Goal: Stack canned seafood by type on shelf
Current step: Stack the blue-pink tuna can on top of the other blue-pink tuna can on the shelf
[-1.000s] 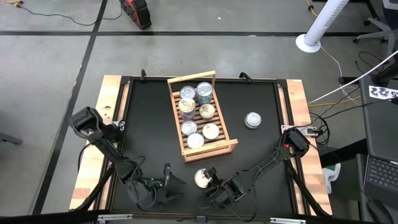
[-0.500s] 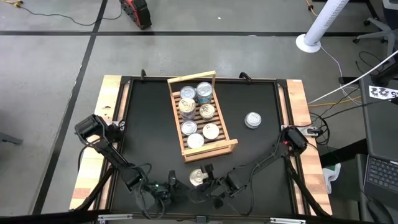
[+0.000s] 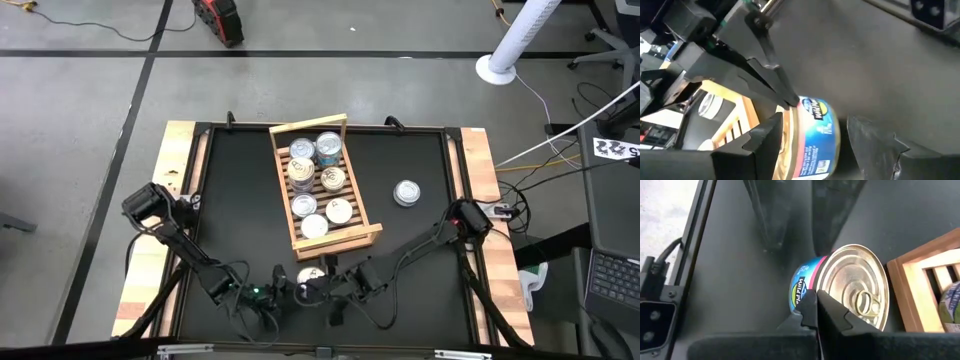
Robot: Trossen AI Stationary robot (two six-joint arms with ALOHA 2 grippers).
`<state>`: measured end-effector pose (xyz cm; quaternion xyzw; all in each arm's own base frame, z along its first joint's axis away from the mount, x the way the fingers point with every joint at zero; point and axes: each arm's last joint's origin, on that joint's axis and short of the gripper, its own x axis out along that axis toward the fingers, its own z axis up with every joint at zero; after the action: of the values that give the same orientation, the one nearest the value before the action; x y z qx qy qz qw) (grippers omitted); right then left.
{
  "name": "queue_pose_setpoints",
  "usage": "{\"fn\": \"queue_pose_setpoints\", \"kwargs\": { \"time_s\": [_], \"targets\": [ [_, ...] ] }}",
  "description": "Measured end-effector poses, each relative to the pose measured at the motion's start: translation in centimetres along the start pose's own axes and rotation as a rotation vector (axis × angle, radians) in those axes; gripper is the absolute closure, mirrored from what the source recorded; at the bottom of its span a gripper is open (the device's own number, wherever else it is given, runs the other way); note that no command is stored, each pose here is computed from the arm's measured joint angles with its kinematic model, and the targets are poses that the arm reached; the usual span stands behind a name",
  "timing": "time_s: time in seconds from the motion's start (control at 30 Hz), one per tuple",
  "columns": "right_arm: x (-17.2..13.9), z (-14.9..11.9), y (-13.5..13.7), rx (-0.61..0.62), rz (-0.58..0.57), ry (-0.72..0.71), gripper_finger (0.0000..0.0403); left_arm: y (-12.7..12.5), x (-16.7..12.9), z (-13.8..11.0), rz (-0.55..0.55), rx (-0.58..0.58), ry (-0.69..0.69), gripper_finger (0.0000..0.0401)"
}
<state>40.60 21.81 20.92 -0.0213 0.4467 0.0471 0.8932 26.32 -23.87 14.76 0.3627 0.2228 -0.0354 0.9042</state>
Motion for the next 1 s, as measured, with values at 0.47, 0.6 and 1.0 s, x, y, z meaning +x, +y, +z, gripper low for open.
{"fn": "queue_pose_setpoints", "kwargs": {
  "time_s": [0.47,0.6,1.0],
  "targets": [
    [0.0,0.5,-0.1,0.024,0.027,-0.037,0.0403,0.7,0.7,-0.4,0.014,-0.094,0.03,0.0182],
    [0.1,0.6,-0.3,0.062,0.024,-0.037,0.0403,0.4,0.4,-0.3,0.006,-0.102,0.024,0.0182],
    [0.2,1.0,-1.2,0.134,0.01,-0.052,0.0403,0.3,0.4,-0.3,0.001,-0.071,0.025,0.0182]
  ]
}}
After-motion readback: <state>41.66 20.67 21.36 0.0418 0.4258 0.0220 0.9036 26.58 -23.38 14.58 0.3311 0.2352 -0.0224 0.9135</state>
